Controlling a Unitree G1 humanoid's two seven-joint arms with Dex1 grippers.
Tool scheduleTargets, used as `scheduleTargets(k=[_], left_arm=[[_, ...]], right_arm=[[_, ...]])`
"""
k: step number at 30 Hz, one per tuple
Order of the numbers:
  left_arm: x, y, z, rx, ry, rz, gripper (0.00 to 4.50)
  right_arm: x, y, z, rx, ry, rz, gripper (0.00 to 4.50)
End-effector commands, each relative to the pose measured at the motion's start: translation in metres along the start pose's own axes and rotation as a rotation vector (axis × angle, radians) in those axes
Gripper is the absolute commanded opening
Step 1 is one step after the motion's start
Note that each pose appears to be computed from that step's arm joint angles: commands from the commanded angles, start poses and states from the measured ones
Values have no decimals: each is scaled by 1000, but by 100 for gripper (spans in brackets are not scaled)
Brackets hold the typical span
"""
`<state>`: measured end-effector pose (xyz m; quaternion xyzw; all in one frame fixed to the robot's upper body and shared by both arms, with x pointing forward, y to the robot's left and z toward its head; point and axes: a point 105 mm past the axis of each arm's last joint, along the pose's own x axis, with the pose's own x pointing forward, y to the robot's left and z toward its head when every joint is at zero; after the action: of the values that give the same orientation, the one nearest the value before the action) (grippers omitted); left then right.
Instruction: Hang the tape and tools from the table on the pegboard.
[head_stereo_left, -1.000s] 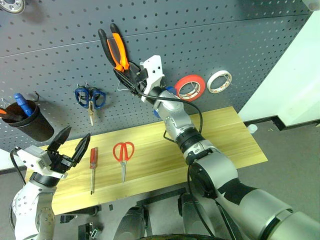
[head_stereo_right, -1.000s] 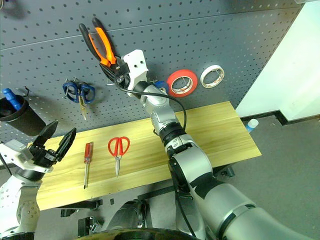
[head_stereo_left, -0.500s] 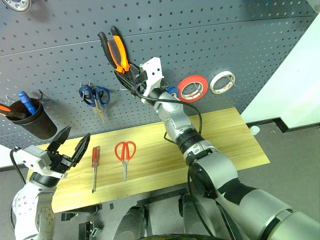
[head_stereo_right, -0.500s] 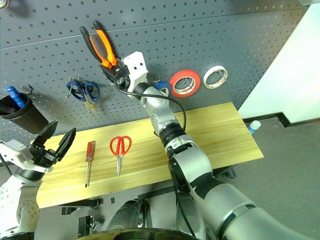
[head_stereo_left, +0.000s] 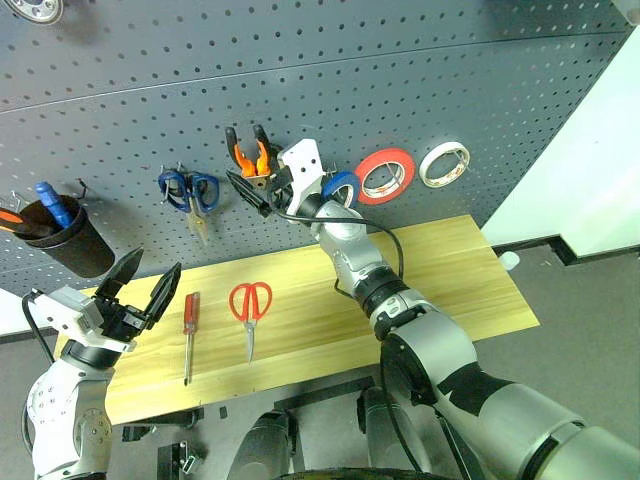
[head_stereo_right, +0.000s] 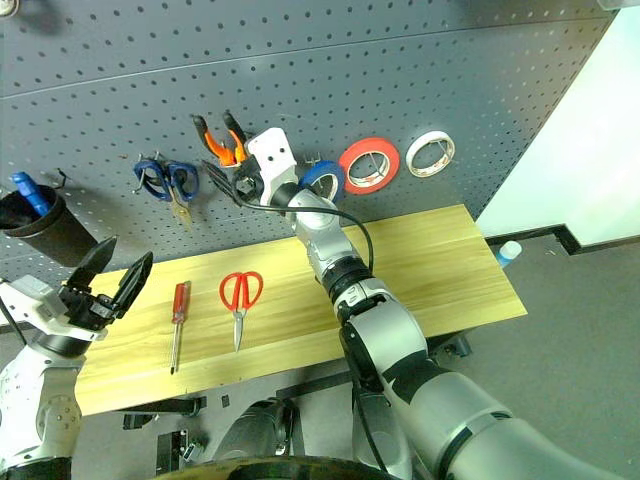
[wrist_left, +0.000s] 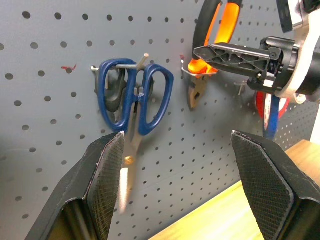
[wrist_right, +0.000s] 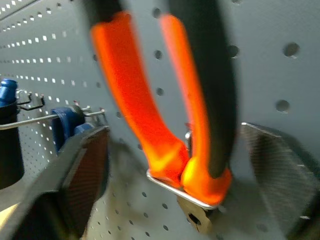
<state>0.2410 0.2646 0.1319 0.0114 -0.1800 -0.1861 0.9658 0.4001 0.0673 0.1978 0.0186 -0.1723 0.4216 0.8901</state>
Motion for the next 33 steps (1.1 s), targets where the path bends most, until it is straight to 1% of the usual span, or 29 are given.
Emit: scheduleTargets(k=[1,8,11,17,20,24,29,33], left_arm=[[-1,6,9,39,-29,15,355],[-4,9,11,52,-27,23,355],[-12,9,10,55,0,38,355],[-26,1,-3,57,93,72,355],[-30,1,-15,71,171,125,355],[-30,-8,-38,88,287,175,355],[-27,-20,-72,-38,454,261,355],[-16,-29,-109,-84,646,348,355]], right_arm=[[9,23,25,-8,-133,39,447],[-9,14,43,-171,-188,31,447],[-27,10,52,-247,-208,40,447],[-65,15,72,-395,-228,132,447],[-84,18,79,-421,-208,203,447],[-113,10,77,-400,-106,287,447],[-146,4,66,-317,59,387,447],[-179,4,36,-261,262,470,447]])
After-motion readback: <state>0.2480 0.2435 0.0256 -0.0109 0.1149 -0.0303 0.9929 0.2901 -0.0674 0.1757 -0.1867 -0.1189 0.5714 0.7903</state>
